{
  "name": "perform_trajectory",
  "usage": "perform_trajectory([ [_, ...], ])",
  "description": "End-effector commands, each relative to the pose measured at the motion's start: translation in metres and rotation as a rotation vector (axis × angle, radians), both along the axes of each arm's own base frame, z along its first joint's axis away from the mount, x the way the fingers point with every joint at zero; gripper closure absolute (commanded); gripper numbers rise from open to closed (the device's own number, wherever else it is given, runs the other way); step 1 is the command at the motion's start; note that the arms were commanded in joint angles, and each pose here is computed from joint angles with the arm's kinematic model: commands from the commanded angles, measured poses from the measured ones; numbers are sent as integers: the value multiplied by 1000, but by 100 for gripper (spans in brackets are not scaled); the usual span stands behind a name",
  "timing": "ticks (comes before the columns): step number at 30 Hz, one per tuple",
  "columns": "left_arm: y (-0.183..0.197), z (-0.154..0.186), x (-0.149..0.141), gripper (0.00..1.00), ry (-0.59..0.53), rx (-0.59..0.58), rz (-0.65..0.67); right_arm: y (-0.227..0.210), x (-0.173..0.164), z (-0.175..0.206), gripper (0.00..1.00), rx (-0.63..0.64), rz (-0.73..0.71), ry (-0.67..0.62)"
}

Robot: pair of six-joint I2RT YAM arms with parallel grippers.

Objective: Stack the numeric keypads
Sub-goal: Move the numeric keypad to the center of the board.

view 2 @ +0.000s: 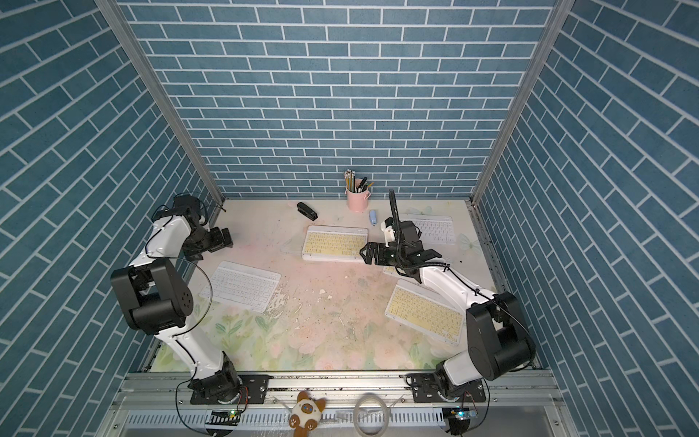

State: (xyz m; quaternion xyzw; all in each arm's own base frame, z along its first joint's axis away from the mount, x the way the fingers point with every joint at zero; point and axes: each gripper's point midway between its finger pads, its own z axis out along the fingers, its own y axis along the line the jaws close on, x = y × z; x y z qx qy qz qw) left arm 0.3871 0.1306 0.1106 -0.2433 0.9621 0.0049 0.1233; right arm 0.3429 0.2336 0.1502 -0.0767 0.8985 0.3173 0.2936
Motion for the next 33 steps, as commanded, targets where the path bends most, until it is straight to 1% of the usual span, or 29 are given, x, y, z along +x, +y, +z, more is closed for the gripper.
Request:
perform_trajectory([
  [1, 18, -19, -1, 0, 37, 44, 4, 3, -6, 19, 2, 55, 30, -46],
  [5, 26, -36, 8, 1, 48, 60, -28, 4, -15, 24, 2, 86, 46, -55],
  [8, 34, -57, 12, 0, 86, 70, -49, 3, -21, 26, 2, 94, 55, -61],
  [10, 34, -67, 18, 1, 82, 65, -74, 1, -24, 29, 2, 93, 61, -72],
  [15, 35, -74, 27, 0, 79, 63, -116, -3, -27, 31, 2, 93, 63, -80],
  [22, 28, -93, 39, 0, 79, 14, -172, -7, -26, 39, 2, 105, 55, -100],
  [28, 19, -106, 26, 0, 127, -25, -155, -14, -24, 45, 2, 108, 35, -119],
  [32, 7, -111, 6, 1, 143, -68, -114, -15, -20, 44, 2, 115, 26, -118],
  [33, 5, -111, -1, 3, 157, -74, -103, -16, -20, 44, 2, 116, 24, -118],
])
